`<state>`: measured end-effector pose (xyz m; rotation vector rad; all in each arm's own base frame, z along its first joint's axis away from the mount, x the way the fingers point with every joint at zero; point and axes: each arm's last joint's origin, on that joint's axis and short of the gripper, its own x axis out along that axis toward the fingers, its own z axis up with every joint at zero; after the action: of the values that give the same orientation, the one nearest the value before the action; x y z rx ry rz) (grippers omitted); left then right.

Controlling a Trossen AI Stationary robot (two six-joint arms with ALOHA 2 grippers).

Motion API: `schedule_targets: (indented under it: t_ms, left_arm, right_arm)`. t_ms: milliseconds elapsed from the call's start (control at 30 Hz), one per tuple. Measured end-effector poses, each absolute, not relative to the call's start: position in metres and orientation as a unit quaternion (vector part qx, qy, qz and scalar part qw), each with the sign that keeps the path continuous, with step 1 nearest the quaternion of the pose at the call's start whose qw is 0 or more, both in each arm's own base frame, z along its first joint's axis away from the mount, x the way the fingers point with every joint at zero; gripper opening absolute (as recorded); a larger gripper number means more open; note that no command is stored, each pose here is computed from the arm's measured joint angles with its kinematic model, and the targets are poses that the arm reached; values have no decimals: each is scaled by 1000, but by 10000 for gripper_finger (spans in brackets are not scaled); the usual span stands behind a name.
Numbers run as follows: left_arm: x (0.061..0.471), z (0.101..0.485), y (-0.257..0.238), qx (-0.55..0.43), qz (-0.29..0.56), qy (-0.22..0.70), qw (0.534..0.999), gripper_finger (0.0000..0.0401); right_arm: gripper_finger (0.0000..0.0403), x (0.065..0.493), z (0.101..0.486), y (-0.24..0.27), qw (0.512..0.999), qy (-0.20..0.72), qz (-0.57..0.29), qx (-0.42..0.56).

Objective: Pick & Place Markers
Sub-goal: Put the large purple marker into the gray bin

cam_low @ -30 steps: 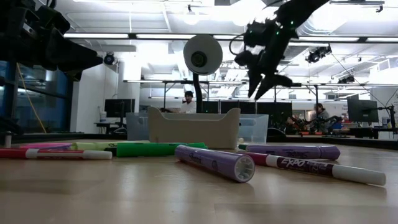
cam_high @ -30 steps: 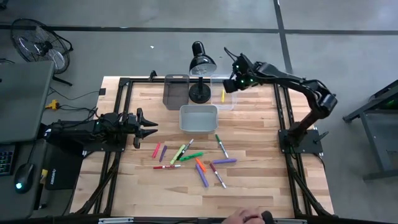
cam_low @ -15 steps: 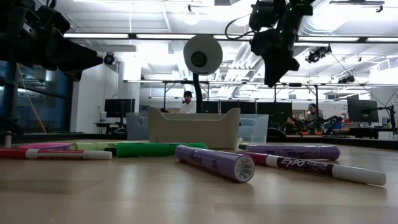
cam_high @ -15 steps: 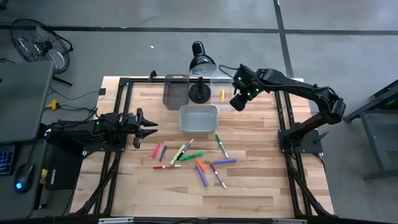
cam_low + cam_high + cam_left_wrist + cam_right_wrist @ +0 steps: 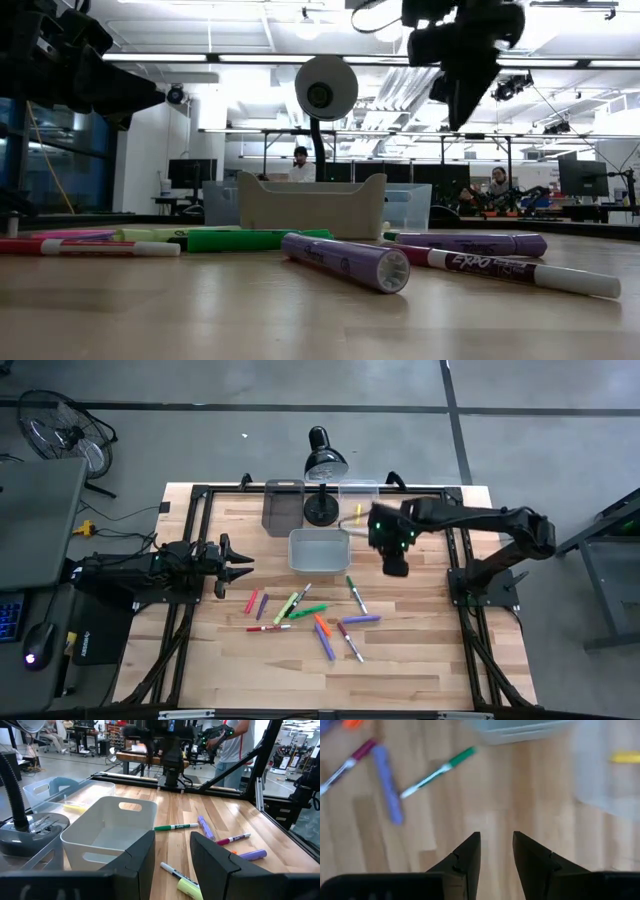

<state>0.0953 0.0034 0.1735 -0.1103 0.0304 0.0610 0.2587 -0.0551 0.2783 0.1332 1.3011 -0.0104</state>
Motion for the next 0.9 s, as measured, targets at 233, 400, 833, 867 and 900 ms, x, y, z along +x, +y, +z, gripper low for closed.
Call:
schedule_targets:
  t_ms: [233, 400, 833, 867, 900]
  left_arm:
    - [95, 173, 3, -55, 31, 15, 998, 122]
    - [95, 174, 3, -55, 30, 15, 998, 122]
    - [95, 174, 3, -55, 31, 15, 998, 122]
    - [95, 173, 3, -55, 31, 15, 998, 122]
    - [95, 174, 3, -55, 31, 15, 998, 122]
  right_arm:
    - [103, 261, 260, -12, 781, 622, 56, 16]
    - [103, 265, 248, 16, 793, 603, 81, 20]
    - [106, 295, 199, 64, 809, 571, 132, 40]
    - [109, 297, 195, 66, 809, 572, 129, 42]
    - [114, 300, 191, 67, 809, 573, 128, 44]
